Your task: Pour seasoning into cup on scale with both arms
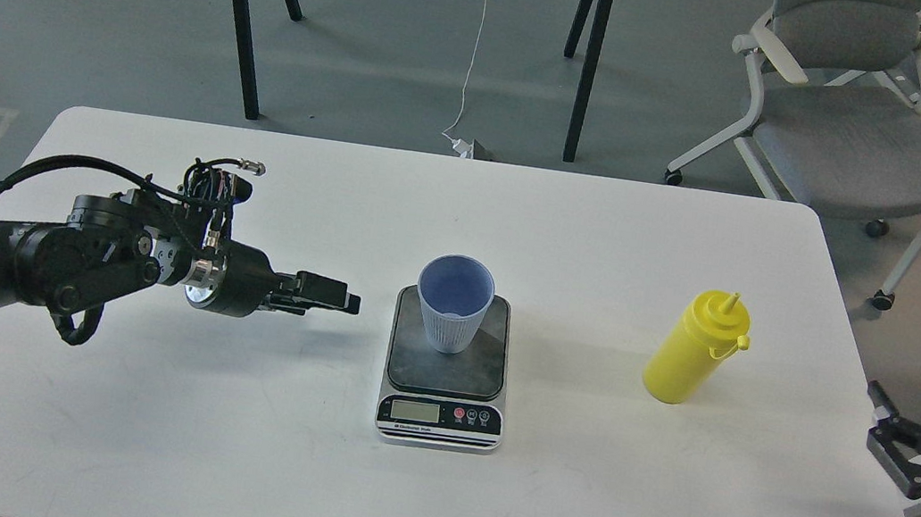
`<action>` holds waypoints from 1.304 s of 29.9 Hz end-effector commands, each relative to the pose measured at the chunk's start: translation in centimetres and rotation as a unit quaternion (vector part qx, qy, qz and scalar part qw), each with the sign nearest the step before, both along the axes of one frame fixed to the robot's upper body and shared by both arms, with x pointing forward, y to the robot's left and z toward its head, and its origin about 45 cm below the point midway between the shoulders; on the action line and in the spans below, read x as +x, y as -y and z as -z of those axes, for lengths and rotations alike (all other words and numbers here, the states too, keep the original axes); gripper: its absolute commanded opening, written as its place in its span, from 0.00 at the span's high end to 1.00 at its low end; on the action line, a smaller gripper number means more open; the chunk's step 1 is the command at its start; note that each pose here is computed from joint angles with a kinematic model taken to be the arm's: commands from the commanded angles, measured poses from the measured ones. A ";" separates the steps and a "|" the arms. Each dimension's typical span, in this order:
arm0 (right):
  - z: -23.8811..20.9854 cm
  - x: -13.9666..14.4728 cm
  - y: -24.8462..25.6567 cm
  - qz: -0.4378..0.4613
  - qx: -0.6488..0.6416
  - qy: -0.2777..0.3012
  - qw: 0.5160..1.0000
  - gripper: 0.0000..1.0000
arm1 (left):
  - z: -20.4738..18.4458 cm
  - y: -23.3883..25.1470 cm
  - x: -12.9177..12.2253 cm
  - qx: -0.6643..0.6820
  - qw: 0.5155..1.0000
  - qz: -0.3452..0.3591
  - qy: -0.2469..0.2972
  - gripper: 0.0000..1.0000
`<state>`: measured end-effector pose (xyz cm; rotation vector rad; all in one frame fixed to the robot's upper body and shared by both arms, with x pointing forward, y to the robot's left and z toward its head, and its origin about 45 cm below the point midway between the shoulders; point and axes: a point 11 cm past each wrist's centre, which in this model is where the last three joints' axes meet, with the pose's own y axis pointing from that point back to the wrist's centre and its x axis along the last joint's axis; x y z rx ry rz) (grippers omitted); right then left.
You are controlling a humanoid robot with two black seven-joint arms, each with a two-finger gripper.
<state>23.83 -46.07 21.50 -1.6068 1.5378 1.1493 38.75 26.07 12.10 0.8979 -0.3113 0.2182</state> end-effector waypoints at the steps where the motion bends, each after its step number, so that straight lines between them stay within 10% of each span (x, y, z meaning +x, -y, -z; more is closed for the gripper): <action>1: -4.5 4.9 0.3 -0.014 -0.035 0.078 0.996 0.01 | -2.8 -1.7 1.9 -0.006 0.999 -0.023 0.033 0.01; 18: -5.5 18.3 -5.5 -0.069 -0.113 0.118 0.984 0.01 | -13.8 -4.4 7.8 -0.148 0.968 -0.146 0.142 0.01; 39: -2.5 18.6 -6.8 -0.068 -0.106 0.097 0.987 0.01 | -16.1 -9.0 9.3 -0.276 0.904 -0.284 0.159 0.01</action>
